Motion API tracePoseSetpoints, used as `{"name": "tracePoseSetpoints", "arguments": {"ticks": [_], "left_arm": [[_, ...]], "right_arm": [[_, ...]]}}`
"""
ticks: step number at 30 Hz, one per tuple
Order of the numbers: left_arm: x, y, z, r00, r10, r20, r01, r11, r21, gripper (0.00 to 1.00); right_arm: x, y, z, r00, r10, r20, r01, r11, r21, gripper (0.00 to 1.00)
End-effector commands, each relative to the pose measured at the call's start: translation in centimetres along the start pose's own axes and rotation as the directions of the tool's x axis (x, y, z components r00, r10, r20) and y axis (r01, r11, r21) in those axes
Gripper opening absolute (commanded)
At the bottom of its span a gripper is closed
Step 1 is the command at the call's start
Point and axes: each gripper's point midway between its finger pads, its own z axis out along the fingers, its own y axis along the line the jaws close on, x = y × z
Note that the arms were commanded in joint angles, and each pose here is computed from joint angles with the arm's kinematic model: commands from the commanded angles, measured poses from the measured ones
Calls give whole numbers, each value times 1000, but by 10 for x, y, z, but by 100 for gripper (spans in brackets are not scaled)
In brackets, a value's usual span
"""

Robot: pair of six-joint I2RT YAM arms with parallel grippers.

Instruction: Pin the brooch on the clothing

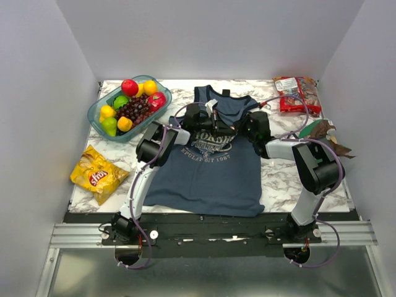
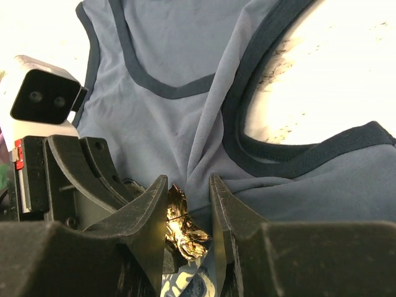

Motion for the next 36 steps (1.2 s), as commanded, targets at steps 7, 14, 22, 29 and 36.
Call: {"name": "tracePoseSetpoints", "arguments": {"ticks": [7, 14, 22, 29, 36], "left_arm": [[-9, -100, 7, 977, 215, 15, -214, 966, 144, 0], [-4, -111, 9, 972, 233, 2, -231, 961, 150, 0], [-2, -116, 13, 965, 260, -15, -256, 957, 133, 0], [4, -116, 16, 959, 282, -35, -276, 953, 121, 0], [8, -118, 18, 938, 345, -42, -341, 937, 80, 0]], "right_arm": [[8, -13, -2, 999, -48, -8, 49, 994, 93, 27], [6, -10, -2, 997, -74, 5, 73, 991, 109, 26], [6, -4, -3, 995, -103, 15, 100, 988, 118, 24], [7, -4, -3, 993, -116, 18, 113, 984, 135, 24], [7, -4, -2, 993, -120, 15, 116, 981, 154, 24]]}}
